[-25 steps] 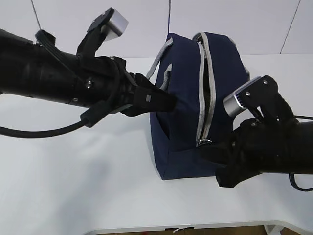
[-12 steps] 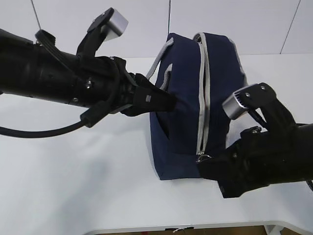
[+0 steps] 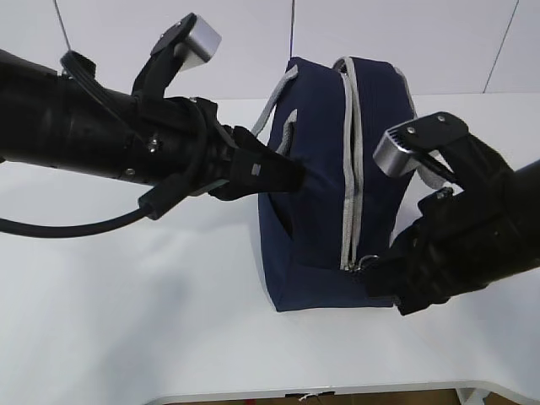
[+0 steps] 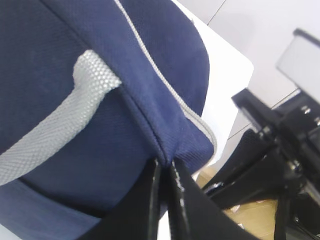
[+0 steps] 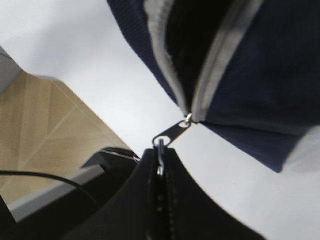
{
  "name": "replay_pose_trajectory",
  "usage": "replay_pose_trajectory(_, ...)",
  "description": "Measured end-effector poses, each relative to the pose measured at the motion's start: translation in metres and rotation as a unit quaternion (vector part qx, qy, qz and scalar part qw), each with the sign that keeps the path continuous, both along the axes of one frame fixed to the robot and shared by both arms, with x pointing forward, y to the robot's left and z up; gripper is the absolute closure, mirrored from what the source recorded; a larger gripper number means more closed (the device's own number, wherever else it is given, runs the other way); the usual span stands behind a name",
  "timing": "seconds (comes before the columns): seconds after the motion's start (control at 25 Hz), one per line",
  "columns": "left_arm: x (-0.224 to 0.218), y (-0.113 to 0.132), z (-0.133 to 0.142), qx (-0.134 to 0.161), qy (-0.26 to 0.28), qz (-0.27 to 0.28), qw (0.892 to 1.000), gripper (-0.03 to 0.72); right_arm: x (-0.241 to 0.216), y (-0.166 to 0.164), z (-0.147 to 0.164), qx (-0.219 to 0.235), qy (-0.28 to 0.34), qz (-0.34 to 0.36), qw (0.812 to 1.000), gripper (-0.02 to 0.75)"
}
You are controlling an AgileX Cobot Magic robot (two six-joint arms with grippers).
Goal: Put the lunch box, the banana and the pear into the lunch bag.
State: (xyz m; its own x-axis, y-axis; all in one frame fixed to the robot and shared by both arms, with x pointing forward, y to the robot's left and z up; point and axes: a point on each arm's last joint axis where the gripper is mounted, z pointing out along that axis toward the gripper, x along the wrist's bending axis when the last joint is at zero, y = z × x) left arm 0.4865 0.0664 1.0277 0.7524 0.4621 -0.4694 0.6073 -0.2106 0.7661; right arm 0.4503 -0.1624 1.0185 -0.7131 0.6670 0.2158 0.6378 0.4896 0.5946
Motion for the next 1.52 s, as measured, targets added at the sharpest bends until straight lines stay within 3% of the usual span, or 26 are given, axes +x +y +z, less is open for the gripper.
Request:
replay_pose_trajectory(0.2, 0.0, 0.0, 0.0, -0.001, 0.001, 0.001, 1.0, 0.701, 0.008, -0.004, 0.022, -0.06, -0.016, 0.02, 0.998, 0.72)
replay_pose_trajectory(0.48, 0.0, 0.0, 0.0, -0.001, 0.001, 0.001, 1.0, 0.701, 0.023, -0.002, 0.031, -0.091, -0.035, 0.036, 0.995, 0.72)
replay_pose_trajectory(0.92, 0.001, 0.0, 0.0, 0.0, 0.0, 0.003, 1.0, 0.701, 0.025, 0.002, 0.058, -0.088, -0.015, 0.051, 0.995, 0.72)
replay_pose_trajectory(1.52, 0.003, 0.0, -0.003, 0.005, 0.002, 0.013, 1.0, 0.701, 0.028, 0.006, 0.087, -0.049, 0.038, -0.03, 0.998, 0.72)
